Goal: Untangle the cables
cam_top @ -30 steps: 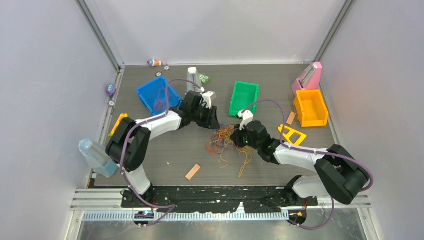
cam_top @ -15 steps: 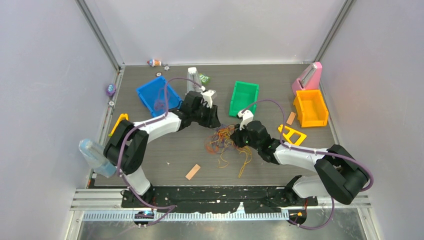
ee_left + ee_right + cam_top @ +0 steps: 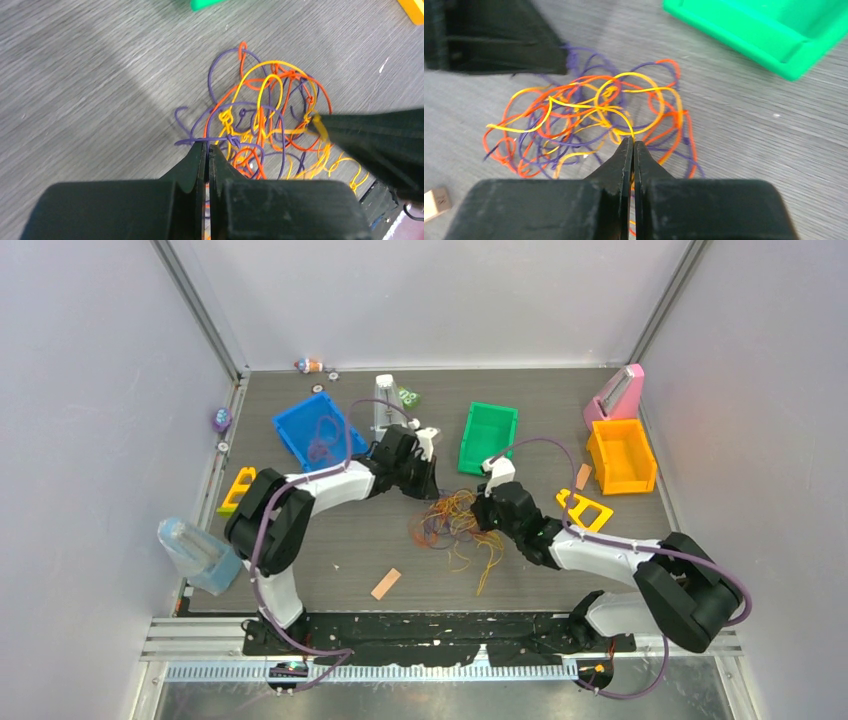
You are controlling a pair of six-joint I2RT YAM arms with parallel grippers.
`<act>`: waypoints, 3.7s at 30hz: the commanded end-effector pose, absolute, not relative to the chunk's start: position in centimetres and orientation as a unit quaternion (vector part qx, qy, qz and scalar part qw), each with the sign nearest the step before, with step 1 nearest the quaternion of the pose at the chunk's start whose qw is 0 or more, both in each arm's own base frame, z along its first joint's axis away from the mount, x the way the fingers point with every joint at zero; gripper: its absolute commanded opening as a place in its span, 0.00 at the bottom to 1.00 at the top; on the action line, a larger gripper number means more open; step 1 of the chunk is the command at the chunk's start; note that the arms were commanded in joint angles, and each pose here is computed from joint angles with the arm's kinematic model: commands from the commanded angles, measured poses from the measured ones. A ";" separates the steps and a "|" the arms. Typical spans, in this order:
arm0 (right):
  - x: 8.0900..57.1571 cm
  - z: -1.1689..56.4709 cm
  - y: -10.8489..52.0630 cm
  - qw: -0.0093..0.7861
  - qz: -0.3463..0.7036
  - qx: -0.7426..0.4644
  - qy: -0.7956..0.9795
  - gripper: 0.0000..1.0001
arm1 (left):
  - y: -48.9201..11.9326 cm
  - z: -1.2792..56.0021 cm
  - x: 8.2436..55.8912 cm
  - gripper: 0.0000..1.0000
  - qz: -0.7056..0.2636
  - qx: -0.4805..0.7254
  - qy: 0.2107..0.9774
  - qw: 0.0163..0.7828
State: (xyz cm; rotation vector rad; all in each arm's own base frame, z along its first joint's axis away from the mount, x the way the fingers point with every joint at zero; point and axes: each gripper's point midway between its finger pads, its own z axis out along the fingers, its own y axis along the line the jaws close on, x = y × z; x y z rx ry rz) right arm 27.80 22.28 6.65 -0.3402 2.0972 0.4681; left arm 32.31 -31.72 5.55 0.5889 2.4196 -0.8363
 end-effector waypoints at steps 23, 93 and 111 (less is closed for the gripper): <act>25.6 13.0 1.8 0.640 -0.036 0.331 0.693 0.06 | -15.1 25.6 31.2 0.00 -0.137 0.019 0.821 0.553; 23.2 8.3 -4.5 0.495 -0.083 0.459 0.733 0.05 | 5.8 50.3 21.6 0.00 0.083 -0.279 0.657 0.696; 27.4 16.3 3.2 0.594 0.135 0.183 0.771 0.98 | -5.8 45.9 27.0 0.00 -0.207 -0.108 0.702 0.672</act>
